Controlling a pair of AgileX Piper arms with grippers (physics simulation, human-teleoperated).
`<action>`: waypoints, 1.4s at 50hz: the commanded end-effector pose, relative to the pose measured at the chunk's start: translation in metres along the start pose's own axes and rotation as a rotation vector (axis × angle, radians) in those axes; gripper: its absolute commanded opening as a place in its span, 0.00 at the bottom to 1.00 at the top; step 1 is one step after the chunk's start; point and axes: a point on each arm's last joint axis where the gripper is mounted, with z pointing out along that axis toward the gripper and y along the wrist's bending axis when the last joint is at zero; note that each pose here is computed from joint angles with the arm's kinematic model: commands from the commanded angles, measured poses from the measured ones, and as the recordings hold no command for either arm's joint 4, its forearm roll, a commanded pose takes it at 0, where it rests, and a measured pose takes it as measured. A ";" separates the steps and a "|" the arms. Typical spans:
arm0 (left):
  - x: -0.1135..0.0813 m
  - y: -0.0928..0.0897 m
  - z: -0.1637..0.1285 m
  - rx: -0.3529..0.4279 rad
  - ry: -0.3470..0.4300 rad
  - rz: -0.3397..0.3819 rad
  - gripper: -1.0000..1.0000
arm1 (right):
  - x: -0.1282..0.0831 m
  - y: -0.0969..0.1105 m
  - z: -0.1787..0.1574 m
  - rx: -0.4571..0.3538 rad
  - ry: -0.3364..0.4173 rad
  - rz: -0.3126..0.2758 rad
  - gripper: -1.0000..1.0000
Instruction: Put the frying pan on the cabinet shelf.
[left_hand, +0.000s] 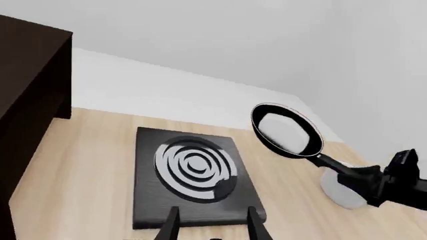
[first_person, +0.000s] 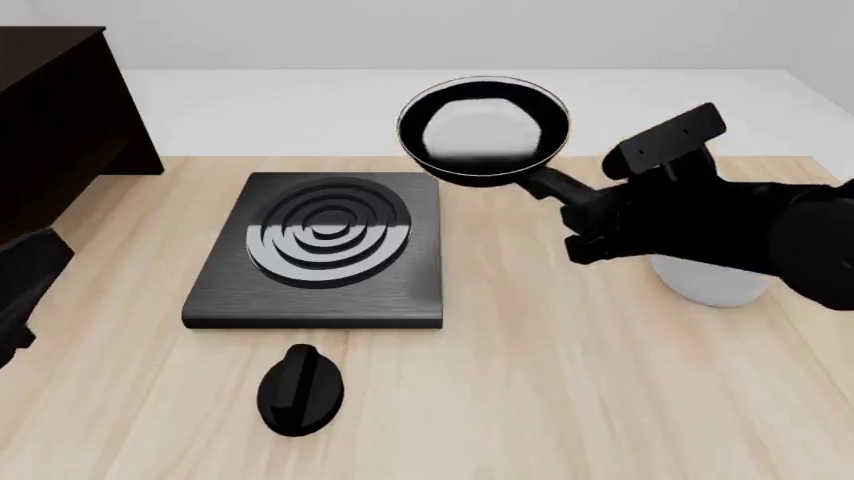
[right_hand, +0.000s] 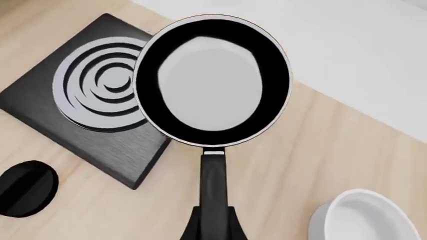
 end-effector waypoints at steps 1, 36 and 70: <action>0.000 -0.003 -0.001 0.065 0.001 -0.236 1.00 | -0.039 0.021 -0.010 -0.075 -0.092 -0.028 0.00; 0.025 0.000 -0.010 0.194 0.017 -0.584 1.00 | -0.098 0.109 0.006 -0.320 -0.166 -0.156 0.00; 0.032 -0.010 0.033 0.228 0.071 -0.758 1.00 | -0.155 0.184 -0.008 -0.493 -0.204 -0.210 0.00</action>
